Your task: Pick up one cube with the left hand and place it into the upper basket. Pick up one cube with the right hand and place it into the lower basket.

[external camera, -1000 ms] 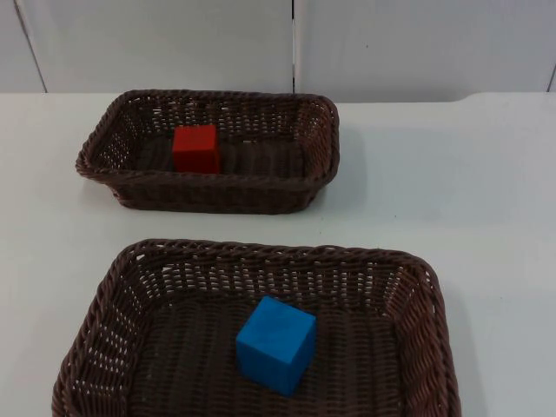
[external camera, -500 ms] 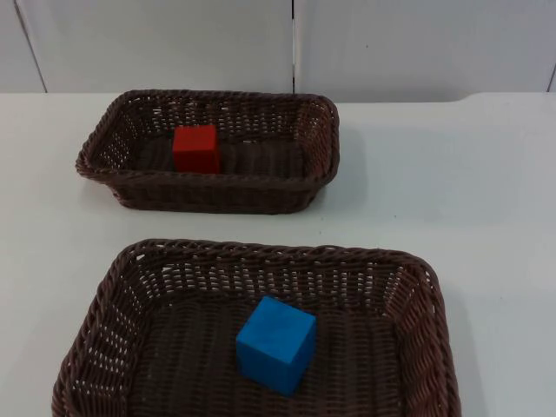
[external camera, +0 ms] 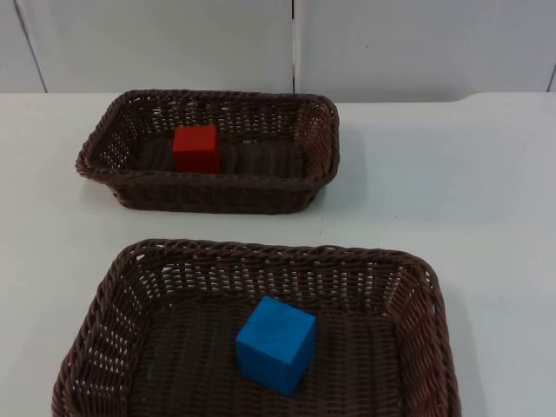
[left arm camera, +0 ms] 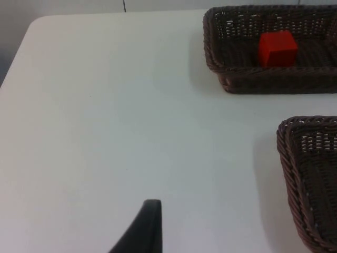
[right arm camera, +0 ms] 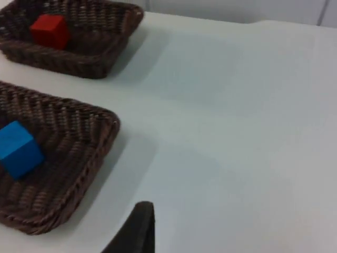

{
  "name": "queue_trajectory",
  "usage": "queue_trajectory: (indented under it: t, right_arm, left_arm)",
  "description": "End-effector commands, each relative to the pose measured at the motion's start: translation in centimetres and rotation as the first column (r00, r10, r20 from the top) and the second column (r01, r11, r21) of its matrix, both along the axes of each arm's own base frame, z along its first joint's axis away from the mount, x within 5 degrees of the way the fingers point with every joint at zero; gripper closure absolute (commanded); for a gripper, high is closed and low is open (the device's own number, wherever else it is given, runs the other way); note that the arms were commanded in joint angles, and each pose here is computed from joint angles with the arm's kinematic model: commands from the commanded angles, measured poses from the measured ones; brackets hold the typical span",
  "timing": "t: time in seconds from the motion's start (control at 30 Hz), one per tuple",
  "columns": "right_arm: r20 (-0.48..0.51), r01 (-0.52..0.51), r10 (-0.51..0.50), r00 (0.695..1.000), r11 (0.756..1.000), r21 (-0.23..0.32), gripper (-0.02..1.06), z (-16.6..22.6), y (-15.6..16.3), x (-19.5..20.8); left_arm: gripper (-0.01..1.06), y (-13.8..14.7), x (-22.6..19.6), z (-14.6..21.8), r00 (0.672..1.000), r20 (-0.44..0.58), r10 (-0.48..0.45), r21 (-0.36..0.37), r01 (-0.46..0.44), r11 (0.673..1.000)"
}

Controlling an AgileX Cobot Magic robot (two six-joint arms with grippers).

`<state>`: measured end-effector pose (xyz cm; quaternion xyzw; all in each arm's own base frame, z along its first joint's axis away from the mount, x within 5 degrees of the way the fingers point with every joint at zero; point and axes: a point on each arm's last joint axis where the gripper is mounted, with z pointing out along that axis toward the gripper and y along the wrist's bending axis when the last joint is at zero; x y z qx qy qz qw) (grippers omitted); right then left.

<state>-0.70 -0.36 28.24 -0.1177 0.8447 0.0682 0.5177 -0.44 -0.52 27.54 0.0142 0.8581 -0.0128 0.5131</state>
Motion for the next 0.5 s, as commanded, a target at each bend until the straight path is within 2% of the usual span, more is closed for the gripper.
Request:
queue_trajectory:
  t: [0.0,0.3,0.47]
  right_arm:
    - [-0.003,0.039,-0.039,0.999,0.999,0.000,-0.01,-0.21,0.05,0.01]
    - [-0.003,0.176,-0.176,0.984,0.984,0.000,-0.01,-0.21,0.15,-0.03]
    - [-0.003,0.259,-0.259,0.966,0.966,0.000,-0.01,-0.21,0.21,-0.04]
  left_arm:
    - [0.00,0.02,-0.03,-0.10,1.000,0.000,0.006,-0.004,-0.006,1.000]
    - [0.00,0.02,-0.03,-0.10,1.000,0.000,0.006,-0.004,-0.006,1.000]
    - [0.00,0.02,-0.03,-0.10,1.000,0.000,0.006,-0.004,-0.006,1.000]
